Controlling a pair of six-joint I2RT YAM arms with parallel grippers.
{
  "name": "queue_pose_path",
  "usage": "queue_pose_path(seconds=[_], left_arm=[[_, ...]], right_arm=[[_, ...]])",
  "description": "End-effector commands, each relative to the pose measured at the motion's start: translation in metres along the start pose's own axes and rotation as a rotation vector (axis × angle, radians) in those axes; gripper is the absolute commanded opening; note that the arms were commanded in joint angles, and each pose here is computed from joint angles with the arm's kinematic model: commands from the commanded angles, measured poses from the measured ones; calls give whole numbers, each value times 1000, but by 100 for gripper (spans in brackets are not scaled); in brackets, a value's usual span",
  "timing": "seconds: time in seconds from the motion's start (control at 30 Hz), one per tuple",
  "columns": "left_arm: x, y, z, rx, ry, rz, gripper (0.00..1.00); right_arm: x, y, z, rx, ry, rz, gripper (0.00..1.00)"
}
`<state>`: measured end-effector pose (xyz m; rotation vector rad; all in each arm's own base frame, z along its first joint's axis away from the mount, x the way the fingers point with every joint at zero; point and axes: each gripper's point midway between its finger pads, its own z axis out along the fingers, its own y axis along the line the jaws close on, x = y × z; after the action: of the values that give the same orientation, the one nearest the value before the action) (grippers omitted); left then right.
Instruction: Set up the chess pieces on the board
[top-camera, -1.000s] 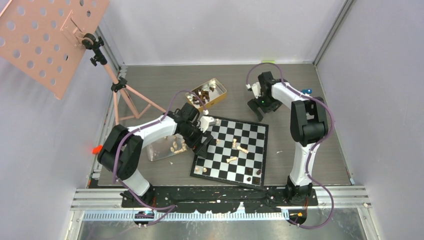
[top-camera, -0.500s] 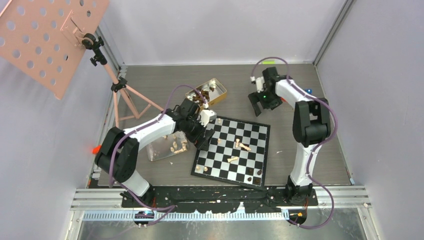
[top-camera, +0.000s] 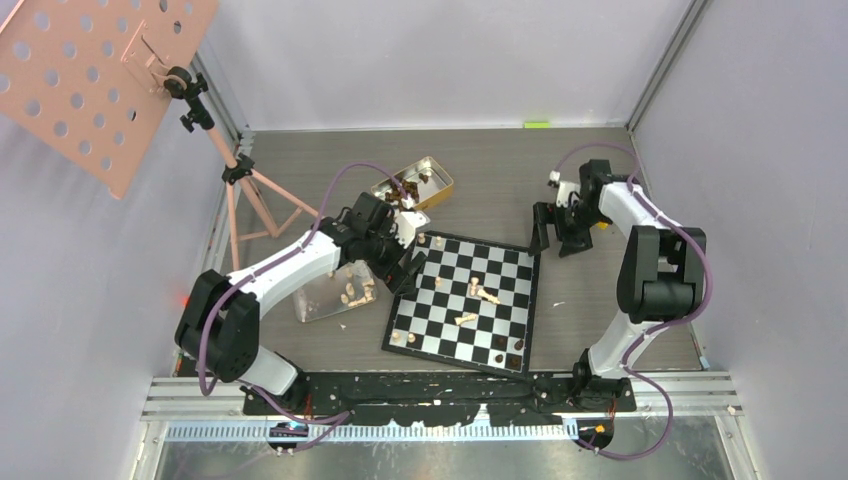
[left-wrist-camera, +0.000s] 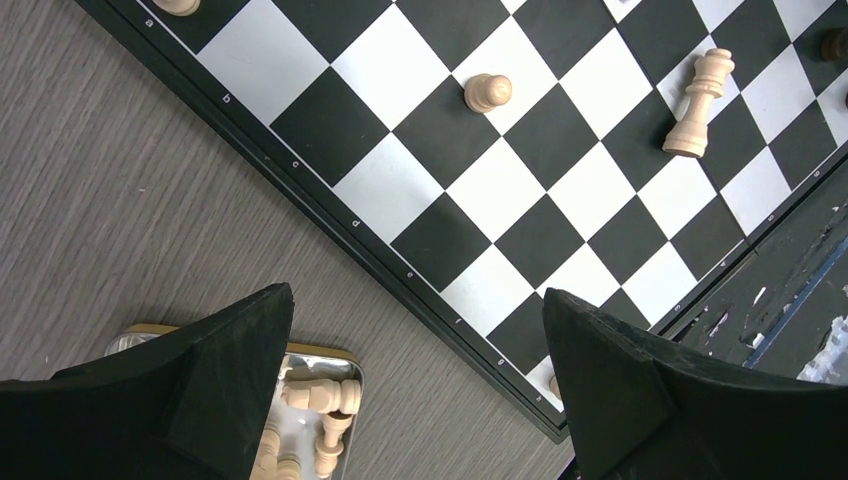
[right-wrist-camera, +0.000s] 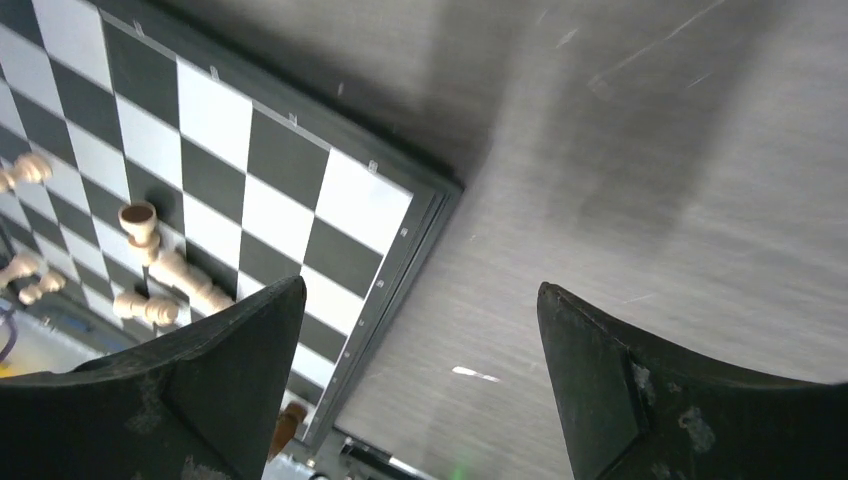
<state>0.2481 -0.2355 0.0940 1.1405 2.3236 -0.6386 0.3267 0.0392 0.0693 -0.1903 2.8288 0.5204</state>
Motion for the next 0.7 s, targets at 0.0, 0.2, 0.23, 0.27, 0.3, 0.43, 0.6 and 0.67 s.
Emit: queue_pose_path(seconds=[0.0, 0.2, 0.23, 0.27, 0.3, 0.43, 0.6, 0.67], left_arm=[[-16, 0, -2, 0, -51, 37, 100], [-6, 7, 9, -12, -18, 40, 100], [-5, 8, 11, -13, -14, 41, 100], [-3, 8, 12, -14, -7, 41, 100], [-1, 9, 14, -14, 1, 39, 100], [5, 11, 19, -15, 23, 34, 100], [14, 11, 23, -10, 46, 30, 100], [17, 11, 22, -8, 54, 33, 100]], right_arm=[[26, 21, 6, -129, 45, 35, 92], [35, 28, 25, -219, 104, 76, 90], [35, 33, 25, -247, 105, 82, 90], [33, 34, 27, -264, 112, 87, 89], [33, 38, 27, -290, 115, 93, 89], [28, 42, 31, -329, 128, 105, 86], [18, 51, 30, -380, 124, 113, 80], [12, 54, 29, -387, 117, 105, 78]])
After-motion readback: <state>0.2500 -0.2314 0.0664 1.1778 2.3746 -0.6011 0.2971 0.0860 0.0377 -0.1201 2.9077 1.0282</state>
